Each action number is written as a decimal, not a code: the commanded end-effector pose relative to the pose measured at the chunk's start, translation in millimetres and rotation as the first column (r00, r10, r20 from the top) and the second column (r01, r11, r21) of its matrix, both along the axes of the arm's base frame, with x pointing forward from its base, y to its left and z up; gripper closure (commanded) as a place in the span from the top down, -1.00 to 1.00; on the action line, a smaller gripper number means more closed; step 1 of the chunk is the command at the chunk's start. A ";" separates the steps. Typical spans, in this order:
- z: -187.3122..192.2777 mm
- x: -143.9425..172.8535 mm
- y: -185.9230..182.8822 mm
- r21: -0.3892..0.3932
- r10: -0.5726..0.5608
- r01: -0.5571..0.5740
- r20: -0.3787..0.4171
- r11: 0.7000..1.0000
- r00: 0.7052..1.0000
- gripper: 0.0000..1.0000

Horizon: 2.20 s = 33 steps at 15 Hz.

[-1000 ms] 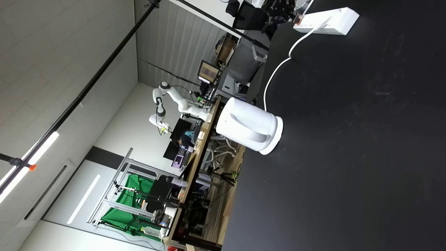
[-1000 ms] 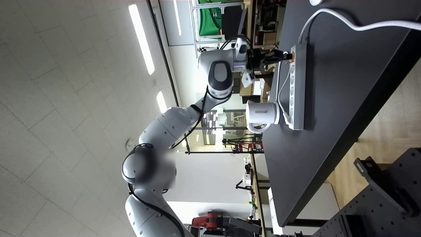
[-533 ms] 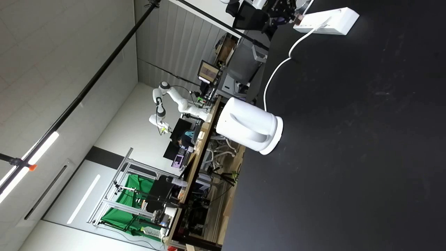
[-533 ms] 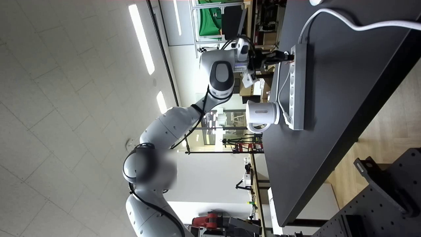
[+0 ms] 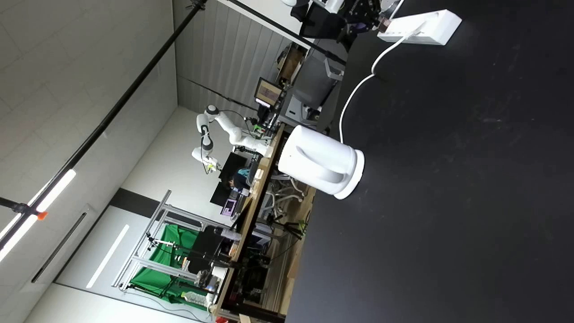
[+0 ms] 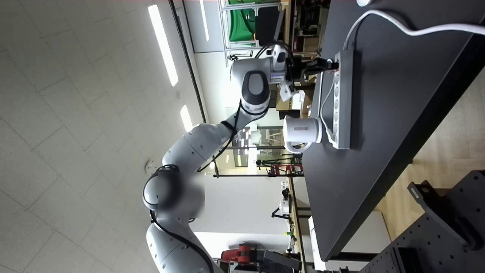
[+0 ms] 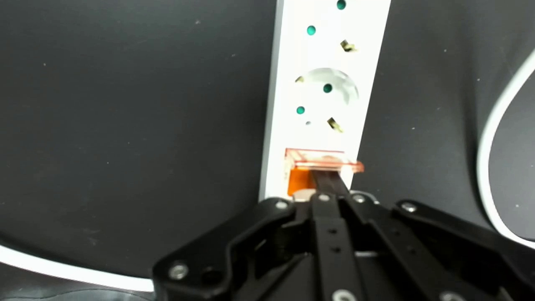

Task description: Turn the switch of the extension cord

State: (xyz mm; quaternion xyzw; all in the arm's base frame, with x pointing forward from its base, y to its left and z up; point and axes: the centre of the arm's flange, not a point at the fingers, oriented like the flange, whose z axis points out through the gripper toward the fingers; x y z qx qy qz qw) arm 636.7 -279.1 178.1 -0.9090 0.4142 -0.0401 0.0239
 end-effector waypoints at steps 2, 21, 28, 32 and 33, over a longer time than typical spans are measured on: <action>-15.0 20.6 5.2 -0.081 0.007 -0.009 -0.030 0.997 1.000 -1.00; 125.7 11.8 -41.9 -0.052 0.193 -0.196 -0.056 0.979 0.980 -0.48; 136.0 -3.4 -49.3 0.004 0.251 -0.253 -0.129 0.968 0.959 0.35; 126.1 -1.5 -27.0 0.029 0.313 -0.313 -0.173 0.949 0.934 0.90; 124.2 -3.8 -34.4 0.022 0.286 -0.286 -0.147 0.958 0.947 0.52</action>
